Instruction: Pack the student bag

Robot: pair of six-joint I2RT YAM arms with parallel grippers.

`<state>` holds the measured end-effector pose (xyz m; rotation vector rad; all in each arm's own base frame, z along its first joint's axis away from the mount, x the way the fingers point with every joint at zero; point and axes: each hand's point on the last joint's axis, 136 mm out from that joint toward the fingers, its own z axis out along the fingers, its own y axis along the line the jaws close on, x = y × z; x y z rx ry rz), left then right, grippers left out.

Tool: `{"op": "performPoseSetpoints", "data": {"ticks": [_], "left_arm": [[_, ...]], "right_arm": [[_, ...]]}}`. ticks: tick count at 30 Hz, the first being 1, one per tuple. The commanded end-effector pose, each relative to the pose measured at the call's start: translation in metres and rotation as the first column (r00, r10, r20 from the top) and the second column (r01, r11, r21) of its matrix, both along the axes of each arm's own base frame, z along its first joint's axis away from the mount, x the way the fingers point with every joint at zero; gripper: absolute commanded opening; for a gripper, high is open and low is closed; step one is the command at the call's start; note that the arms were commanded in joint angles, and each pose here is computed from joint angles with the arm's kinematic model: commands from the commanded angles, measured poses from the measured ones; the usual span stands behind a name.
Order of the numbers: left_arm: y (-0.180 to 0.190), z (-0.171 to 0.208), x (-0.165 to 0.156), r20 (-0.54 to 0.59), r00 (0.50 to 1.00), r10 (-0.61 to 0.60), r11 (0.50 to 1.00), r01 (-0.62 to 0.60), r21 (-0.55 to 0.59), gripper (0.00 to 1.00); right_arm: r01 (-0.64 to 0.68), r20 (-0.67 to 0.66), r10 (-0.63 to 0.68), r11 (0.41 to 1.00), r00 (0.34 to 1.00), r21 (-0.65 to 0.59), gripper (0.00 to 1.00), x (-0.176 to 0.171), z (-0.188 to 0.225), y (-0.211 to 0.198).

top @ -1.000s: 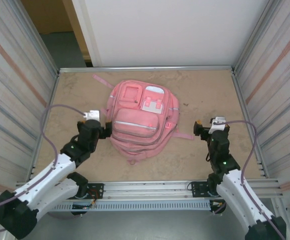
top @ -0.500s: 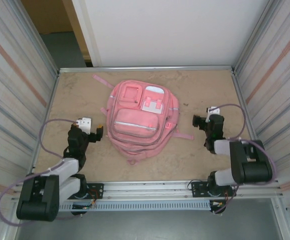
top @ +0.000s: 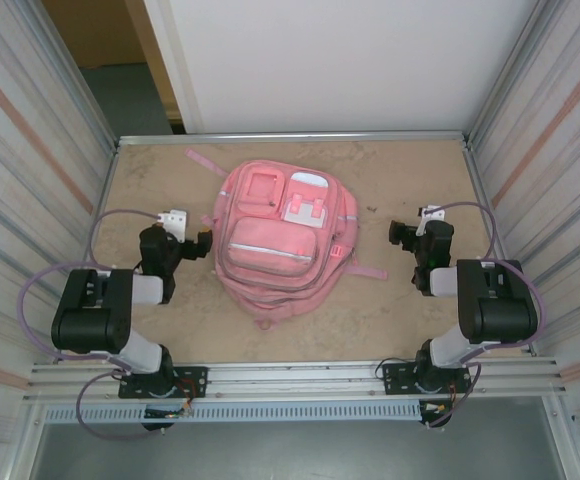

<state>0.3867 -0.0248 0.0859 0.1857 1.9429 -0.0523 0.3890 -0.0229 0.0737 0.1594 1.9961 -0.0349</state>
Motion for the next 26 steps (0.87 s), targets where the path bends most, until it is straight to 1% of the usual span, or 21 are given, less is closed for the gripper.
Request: {"op": "performPoseSetpoints", "data": {"ticks": [1, 2, 4, 11, 14, 26], "left_arm": [[0.0199, 0.0069, 0.0098, -0.008, 0.993, 0.117, 0.993, -0.117, -0.008, 0.99], [0.0162, 0.0068, 0.009, 0.001, 0.995, 0.101, 0.995, -0.101, 0.001, 0.99], [0.0115, 0.0057, 0.0093, -0.014, 0.997, 0.074, 0.997, -0.074, 0.006, 0.99], [0.0109, 0.0057, 0.0091, -0.013, 0.997, 0.072, 0.997, -0.071, 0.005, 0.99], [0.0107, 0.0057, 0.0091, -0.013, 0.997, 0.071, 0.997, -0.071, 0.006, 0.99], [0.0106, 0.0054, 0.009, -0.015, 0.997, 0.071, 0.997, -0.071, 0.006, 0.99]], "right_arm": [[-0.014, 0.016, 0.014, 1.0, 1.0, 0.017, 0.99, 0.0054, 0.0077, 0.0017], [-0.012, 0.018, 0.012, 1.0, 1.0, 0.017, 0.99, 0.0058, 0.0082, 0.0013], [-0.014, 0.018, 0.014, 1.0, 1.0, 0.017, 0.99, 0.0056, 0.008, 0.002], [-0.014, 0.016, 0.013, 1.0, 1.0, 0.018, 0.99, 0.0058, 0.0077, 0.0014], [-0.049, 0.014, 0.048, 0.998, 0.999, 0.026, 0.99, 0.0065, 0.0072, 0.0066], [-0.038, 0.015, 0.038, 0.999, 0.999, 0.026, 0.99, 0.006, 0.0072, 0.0044]]}}
